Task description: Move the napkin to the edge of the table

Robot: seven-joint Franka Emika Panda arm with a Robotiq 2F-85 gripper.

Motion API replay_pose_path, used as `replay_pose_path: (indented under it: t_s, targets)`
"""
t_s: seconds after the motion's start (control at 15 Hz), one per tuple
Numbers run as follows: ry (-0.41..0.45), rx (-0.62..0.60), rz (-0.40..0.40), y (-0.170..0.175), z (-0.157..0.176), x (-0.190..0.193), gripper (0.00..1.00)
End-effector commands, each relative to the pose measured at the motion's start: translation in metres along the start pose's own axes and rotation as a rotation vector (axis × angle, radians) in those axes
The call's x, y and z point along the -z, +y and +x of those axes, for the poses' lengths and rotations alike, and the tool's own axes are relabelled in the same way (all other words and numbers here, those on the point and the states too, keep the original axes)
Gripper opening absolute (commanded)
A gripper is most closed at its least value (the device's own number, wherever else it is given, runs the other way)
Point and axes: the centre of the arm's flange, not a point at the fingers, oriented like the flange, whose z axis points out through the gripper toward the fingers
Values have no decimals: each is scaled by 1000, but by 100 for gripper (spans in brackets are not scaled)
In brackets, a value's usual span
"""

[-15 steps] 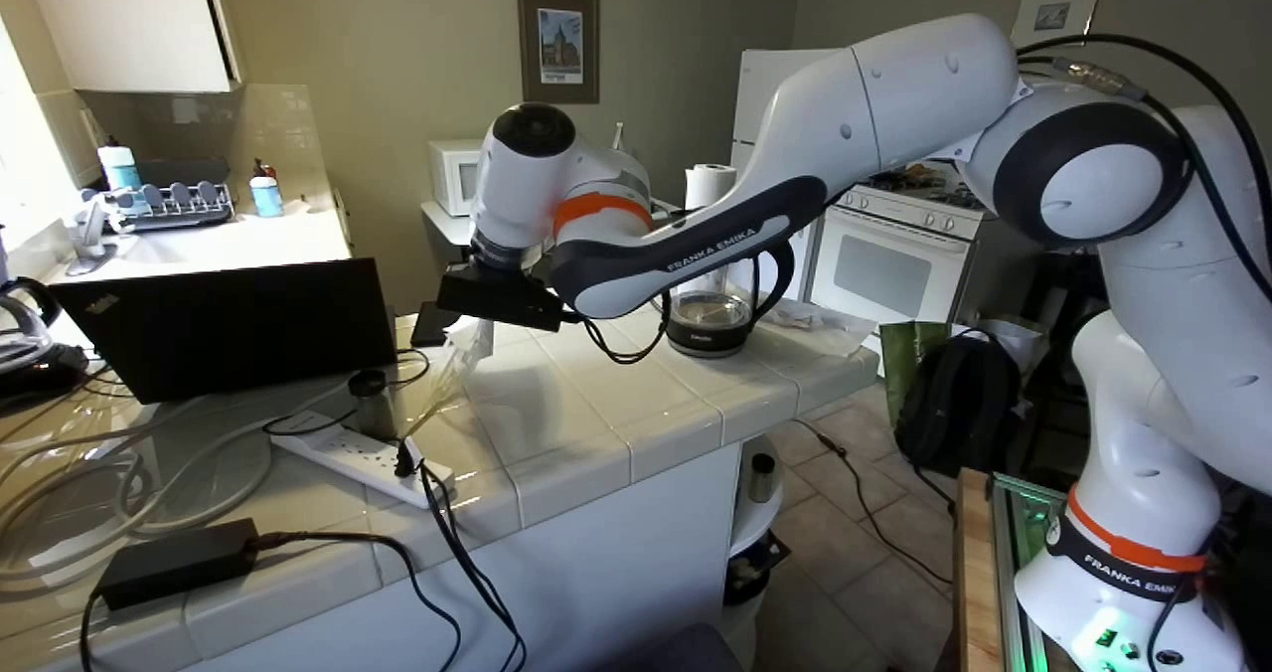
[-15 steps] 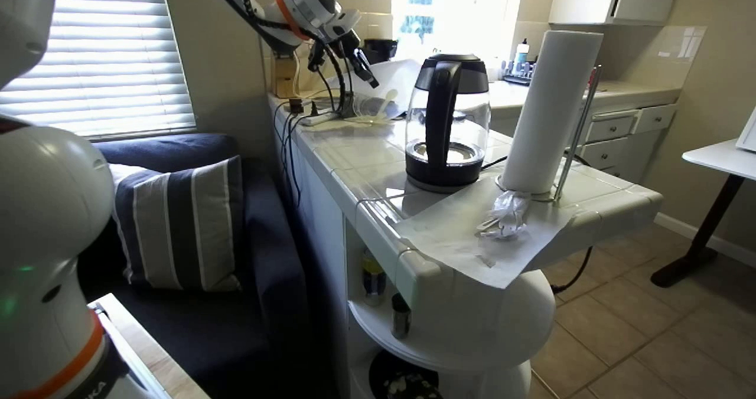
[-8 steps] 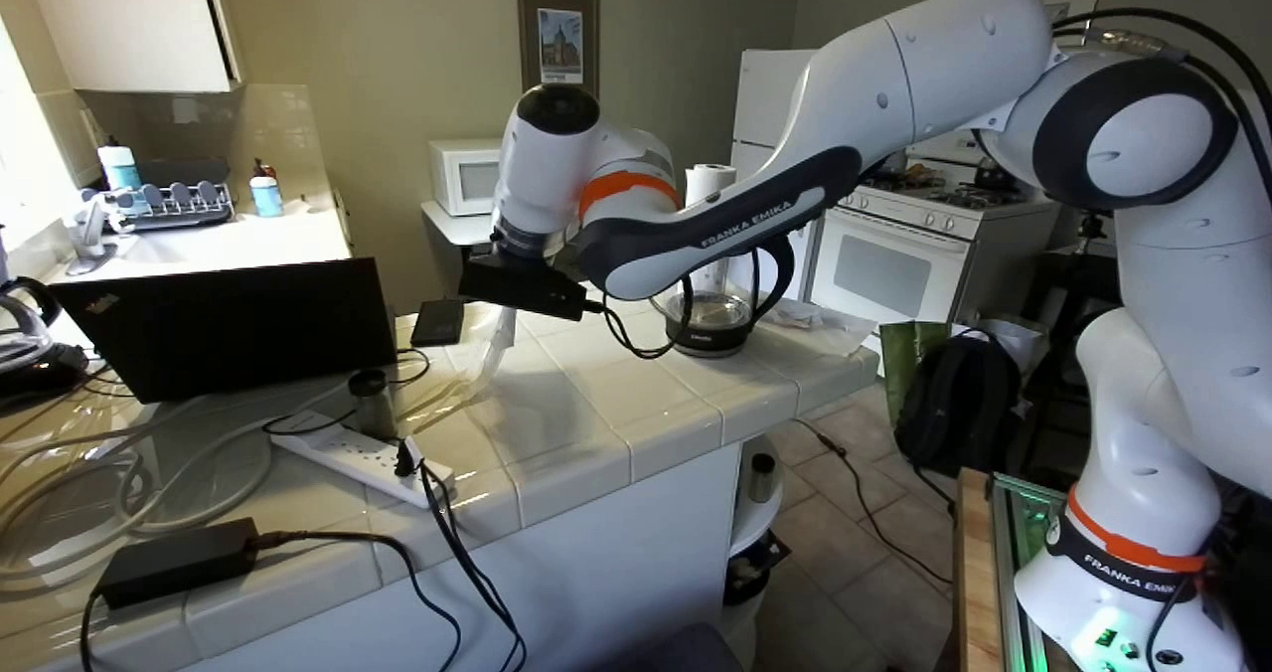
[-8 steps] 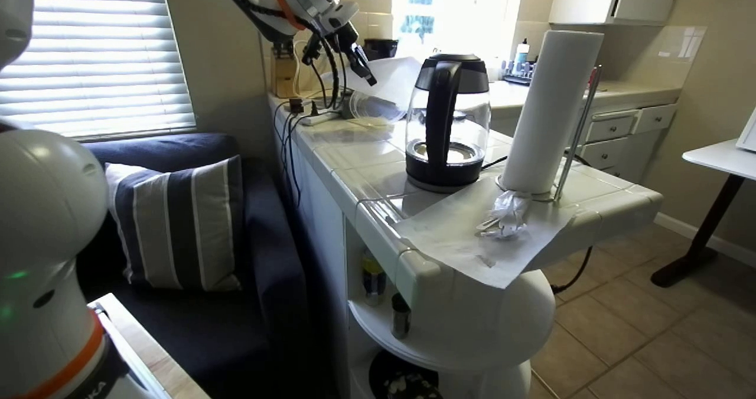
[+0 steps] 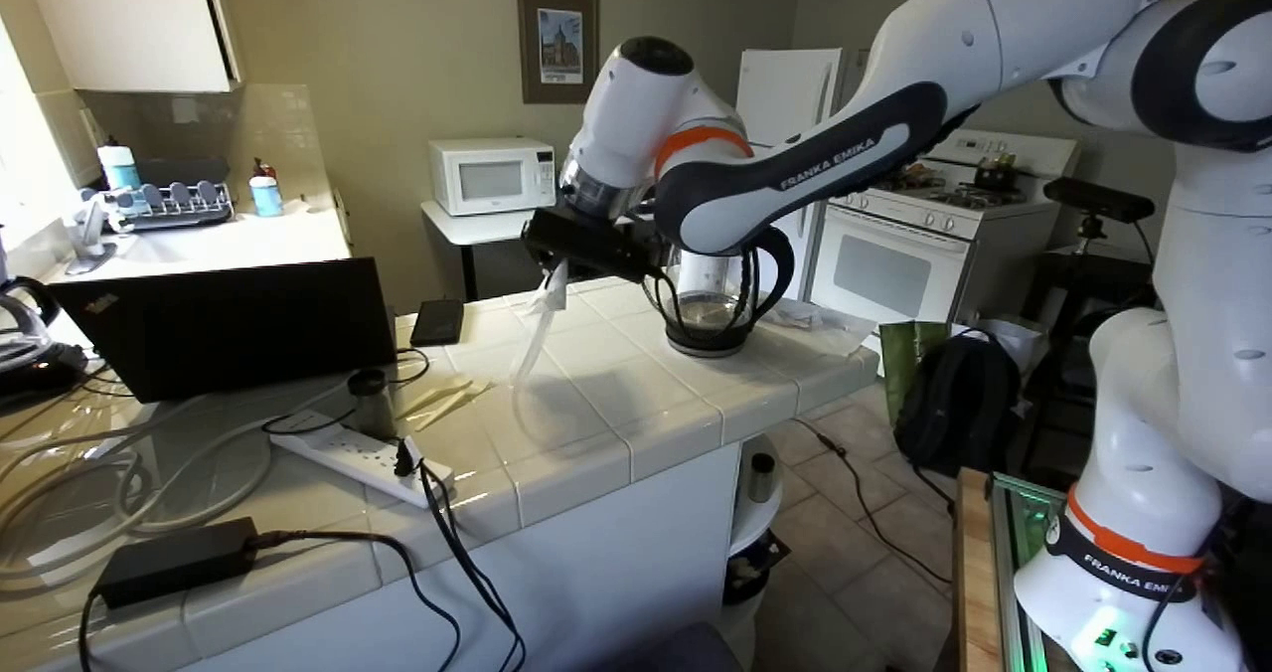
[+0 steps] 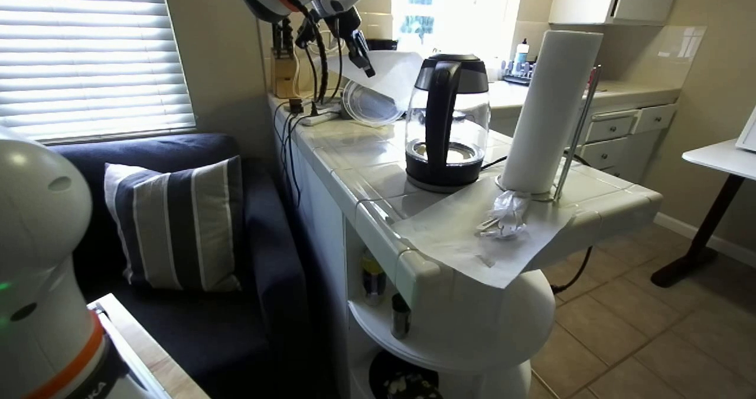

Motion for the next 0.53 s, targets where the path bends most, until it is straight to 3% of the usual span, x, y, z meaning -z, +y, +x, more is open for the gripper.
replay_pose_path:
  t_s: [0.0,0.2,0.47]
  targets:
    - [-162,21,65,57,6,33,2]
    - [-276,28,132,86,8,51,2]
    - [-358,4,198,128,15,54,2]
